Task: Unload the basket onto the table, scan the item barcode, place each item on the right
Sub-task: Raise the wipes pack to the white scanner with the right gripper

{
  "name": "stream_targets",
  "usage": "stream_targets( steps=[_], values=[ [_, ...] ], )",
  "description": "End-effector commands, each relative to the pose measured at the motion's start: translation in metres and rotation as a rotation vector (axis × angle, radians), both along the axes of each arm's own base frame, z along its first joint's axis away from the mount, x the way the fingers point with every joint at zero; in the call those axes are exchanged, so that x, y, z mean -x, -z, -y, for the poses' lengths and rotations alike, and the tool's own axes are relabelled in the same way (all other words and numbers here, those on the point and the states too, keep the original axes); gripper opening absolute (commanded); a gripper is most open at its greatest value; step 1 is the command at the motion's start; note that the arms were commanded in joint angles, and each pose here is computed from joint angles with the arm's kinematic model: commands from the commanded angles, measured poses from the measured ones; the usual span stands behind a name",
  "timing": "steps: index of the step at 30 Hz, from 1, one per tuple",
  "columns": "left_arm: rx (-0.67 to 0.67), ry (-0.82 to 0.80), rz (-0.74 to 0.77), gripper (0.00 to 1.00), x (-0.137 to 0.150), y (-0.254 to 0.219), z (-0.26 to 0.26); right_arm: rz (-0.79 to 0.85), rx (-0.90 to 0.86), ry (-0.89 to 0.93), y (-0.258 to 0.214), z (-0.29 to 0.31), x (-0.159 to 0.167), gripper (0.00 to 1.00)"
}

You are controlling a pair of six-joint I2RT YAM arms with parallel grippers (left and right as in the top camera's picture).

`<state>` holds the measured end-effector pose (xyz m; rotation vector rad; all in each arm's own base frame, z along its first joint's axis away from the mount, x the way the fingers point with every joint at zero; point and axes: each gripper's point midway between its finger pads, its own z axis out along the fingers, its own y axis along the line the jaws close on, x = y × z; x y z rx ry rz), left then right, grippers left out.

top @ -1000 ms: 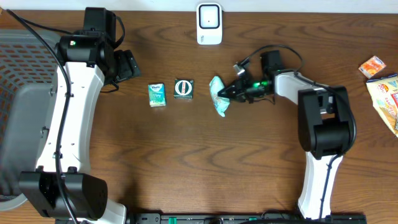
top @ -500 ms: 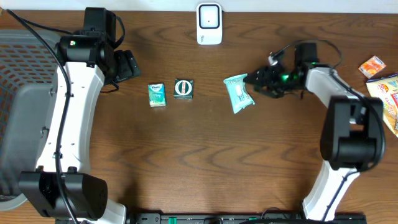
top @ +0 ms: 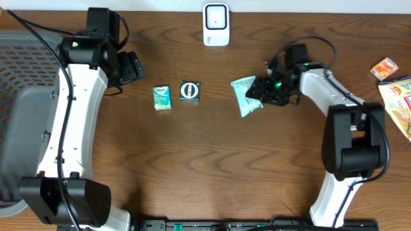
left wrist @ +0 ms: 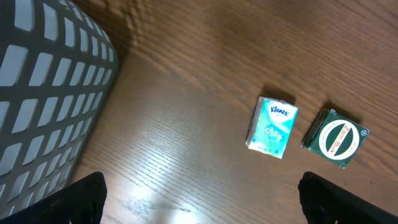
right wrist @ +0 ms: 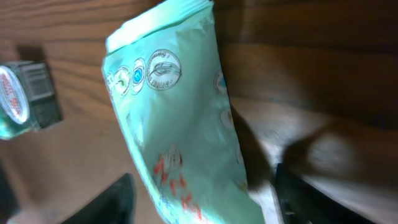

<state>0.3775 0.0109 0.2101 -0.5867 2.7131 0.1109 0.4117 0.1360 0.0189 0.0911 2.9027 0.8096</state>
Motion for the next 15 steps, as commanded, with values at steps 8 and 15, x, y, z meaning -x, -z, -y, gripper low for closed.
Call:
stream_targets(
  steps=[8, 15],
  values=[
    [-0.016, -0.006, -0.005, 0.98, 0.0, 0.001, -0.004, -0.024, 0.012, -0.066, 0.019, -0.03, 0.01, 0.01],
    [-0.016, -0.006, -0.005, 0.98, 0.0, 0.001, -0.004, -0.014, -0.111, -0.077, 0.003, -0.041, 0.008, 0.01]
  ],
)
